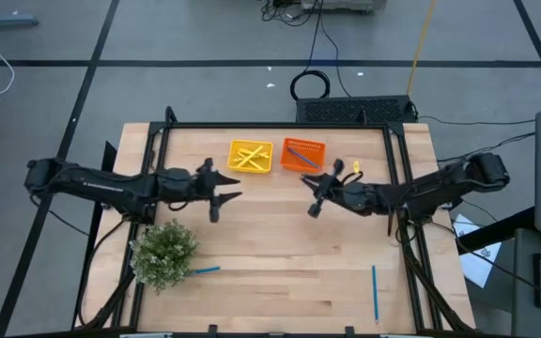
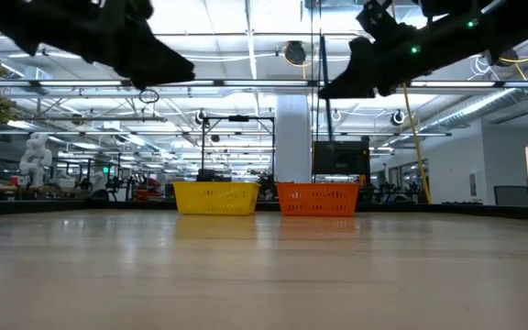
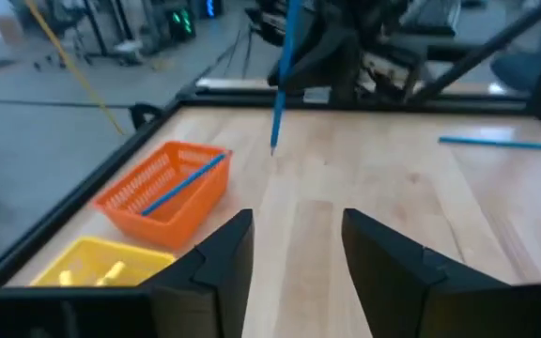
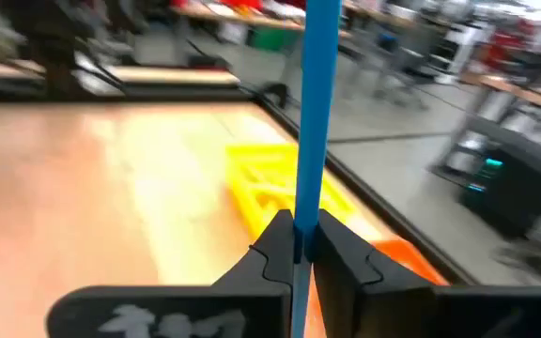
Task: Sort pens & pencils
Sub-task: Put the top left blue pencil into the orange bin
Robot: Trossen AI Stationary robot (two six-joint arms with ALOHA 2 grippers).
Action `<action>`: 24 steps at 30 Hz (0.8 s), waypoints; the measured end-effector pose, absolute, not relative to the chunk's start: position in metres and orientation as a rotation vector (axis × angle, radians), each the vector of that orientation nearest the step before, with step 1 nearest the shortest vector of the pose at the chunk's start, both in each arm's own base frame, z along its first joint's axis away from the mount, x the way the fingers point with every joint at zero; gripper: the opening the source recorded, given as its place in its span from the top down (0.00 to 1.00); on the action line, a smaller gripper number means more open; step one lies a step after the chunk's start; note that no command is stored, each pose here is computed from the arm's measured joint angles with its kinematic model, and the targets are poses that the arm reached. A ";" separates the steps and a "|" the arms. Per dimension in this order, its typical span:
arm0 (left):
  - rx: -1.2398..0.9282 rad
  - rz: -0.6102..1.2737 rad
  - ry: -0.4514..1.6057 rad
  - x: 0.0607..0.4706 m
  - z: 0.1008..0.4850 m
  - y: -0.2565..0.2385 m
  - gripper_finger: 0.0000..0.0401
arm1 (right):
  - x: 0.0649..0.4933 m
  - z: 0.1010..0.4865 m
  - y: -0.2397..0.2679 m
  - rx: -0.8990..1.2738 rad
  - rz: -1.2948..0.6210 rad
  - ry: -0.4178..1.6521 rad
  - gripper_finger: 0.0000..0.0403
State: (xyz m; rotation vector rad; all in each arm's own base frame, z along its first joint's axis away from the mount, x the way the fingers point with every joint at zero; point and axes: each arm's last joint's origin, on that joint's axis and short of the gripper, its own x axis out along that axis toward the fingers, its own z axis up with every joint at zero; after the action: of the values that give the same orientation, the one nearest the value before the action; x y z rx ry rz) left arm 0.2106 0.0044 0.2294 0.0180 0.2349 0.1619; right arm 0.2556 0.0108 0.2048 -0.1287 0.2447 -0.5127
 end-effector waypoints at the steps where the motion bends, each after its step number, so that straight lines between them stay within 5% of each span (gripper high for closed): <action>1: 0.017 0.171 0.214 0.204 0.228 0.005 0.58 | 0.253 0.204 0.011 -0.142 -0.546 0.265 0.97; 17: 0.065 0.212 -0.002 0.169 0.210 0.006 0.62 | 0.255 0.215 -0.018 -0.069 -0.729 0.232 0.97; 24: 0.078 0.215 -0.001 0.169 0.210 0.006 0.62 | 0.271 0.221 -0.070 -0.025 -0.791 0.455 0.97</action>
State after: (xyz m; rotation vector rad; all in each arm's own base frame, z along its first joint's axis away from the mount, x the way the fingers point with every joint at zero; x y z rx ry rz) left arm 0.1690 0.0063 0.2103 0.0776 -0.0008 0.2152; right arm 0.2713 -0.0703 0.2214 -0.0254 0.4553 -0.7912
